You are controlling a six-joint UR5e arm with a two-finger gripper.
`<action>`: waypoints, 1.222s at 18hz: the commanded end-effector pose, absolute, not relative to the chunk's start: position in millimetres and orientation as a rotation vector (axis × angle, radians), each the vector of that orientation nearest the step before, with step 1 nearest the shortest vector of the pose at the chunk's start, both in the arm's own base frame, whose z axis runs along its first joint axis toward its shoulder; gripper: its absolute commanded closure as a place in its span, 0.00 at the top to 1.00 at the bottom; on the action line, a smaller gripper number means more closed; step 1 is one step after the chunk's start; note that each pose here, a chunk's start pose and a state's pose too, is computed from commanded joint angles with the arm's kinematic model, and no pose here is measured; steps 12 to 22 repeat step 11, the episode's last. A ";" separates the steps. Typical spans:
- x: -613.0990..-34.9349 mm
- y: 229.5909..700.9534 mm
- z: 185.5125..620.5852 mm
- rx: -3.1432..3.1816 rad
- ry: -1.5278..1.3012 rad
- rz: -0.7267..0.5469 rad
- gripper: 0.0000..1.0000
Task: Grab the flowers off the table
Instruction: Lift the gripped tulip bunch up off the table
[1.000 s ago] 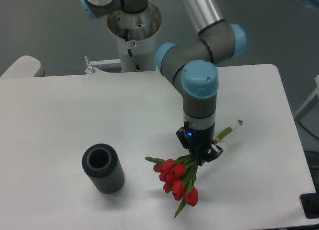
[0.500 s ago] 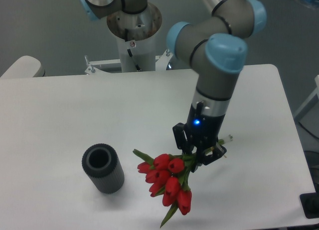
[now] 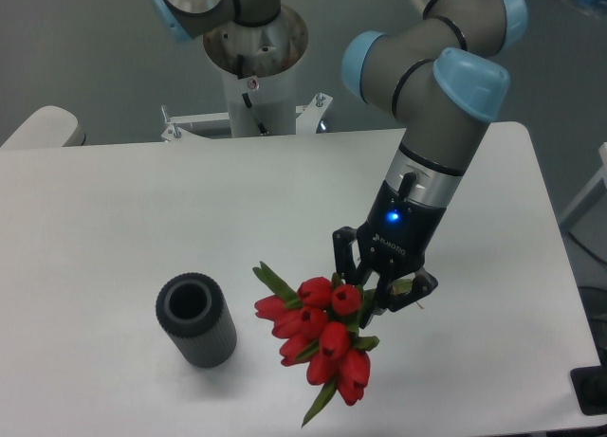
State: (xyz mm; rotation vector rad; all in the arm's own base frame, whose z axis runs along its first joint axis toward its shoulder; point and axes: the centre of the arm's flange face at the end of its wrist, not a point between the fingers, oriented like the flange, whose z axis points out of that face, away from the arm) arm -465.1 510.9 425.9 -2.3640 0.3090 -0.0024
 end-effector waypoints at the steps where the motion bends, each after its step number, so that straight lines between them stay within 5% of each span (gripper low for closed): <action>1: -465.6 510.9 425.5 -2.356 0.304 -0.011 0.29; 22: -461.3 513.3 428.9 -2.352 0.298 -0.016 0.29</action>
